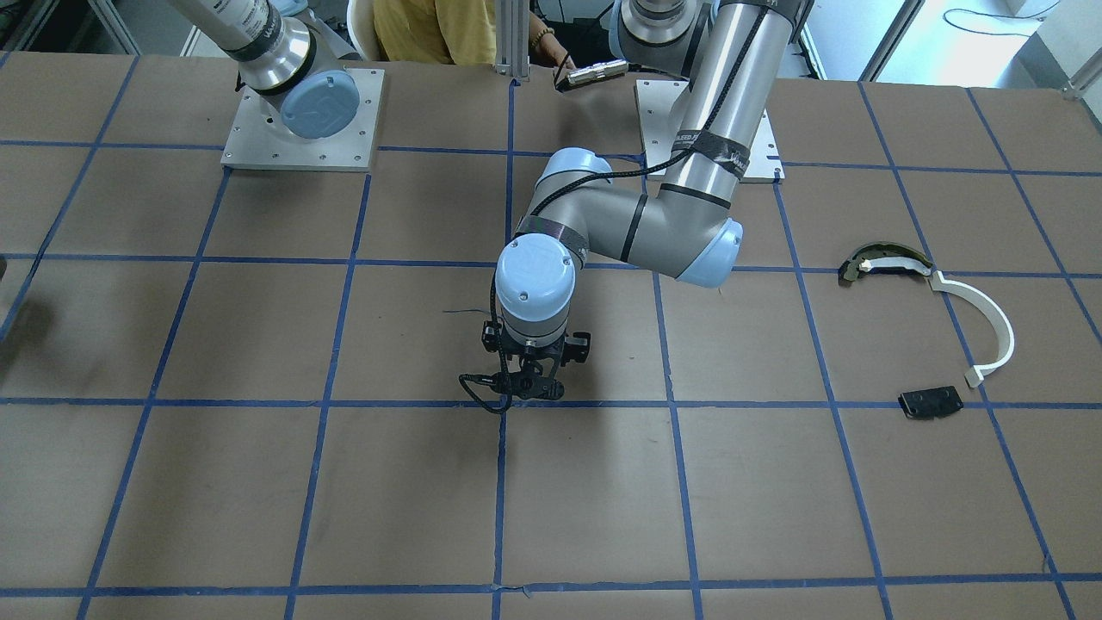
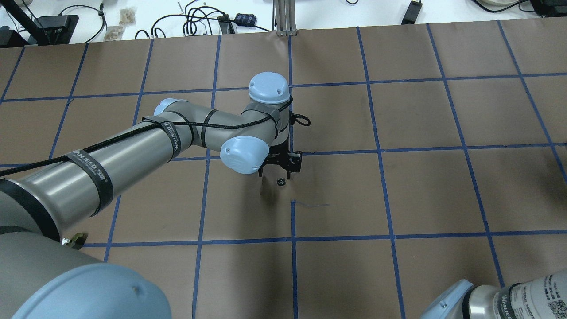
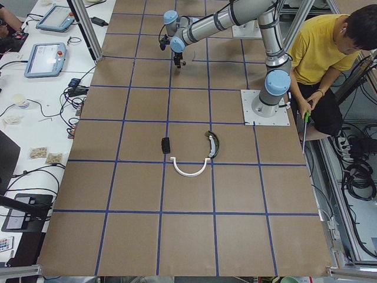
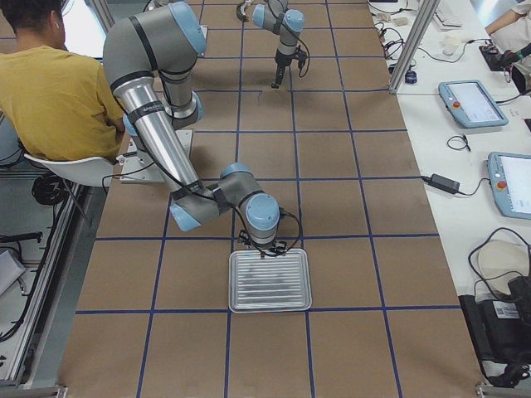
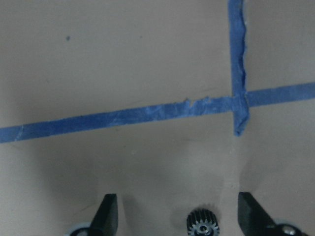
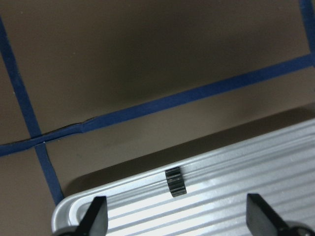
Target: Place bearing gear from tray to pile
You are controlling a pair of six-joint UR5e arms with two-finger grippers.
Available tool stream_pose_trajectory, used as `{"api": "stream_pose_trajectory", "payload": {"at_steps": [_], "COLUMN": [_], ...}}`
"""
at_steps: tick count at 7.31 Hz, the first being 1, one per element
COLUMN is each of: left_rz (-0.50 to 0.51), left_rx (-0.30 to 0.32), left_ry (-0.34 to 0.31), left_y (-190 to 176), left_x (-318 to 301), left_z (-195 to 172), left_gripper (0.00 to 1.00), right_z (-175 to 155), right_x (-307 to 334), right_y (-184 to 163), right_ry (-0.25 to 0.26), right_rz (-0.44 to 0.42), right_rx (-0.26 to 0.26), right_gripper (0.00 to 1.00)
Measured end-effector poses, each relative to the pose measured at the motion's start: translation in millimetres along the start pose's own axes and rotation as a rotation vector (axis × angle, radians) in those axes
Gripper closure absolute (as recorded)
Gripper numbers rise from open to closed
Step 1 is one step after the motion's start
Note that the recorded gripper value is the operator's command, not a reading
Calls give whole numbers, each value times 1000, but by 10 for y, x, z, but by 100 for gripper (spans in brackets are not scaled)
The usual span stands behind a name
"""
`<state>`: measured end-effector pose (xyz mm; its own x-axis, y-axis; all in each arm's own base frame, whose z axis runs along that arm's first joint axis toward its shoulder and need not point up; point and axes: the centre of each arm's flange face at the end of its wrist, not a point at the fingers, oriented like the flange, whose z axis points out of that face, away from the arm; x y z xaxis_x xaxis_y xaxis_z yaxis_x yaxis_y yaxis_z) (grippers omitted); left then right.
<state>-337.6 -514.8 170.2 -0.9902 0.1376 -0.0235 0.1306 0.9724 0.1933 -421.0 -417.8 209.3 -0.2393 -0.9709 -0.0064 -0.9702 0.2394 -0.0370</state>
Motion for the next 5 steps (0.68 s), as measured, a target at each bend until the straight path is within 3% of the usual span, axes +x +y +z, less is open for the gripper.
{"api": "stream_pose_trajectory", "payload": {"at_steps": [3,5], "left_rz": [1,1], "left_rx": [-28,-26], "left_ry": [-6,-1], "left_y": [34,29], "left_x": [6,13], "left_z": [13,8], "left_gripper": [33,32], "right_z": [157,214], "right_x": [-68,-62], "right_y": [-61,-73], "right_ry": [59,71], "right_rz": [-155,-203], "right_rx": [-59,-57], "right_gripper": [6,11]}}
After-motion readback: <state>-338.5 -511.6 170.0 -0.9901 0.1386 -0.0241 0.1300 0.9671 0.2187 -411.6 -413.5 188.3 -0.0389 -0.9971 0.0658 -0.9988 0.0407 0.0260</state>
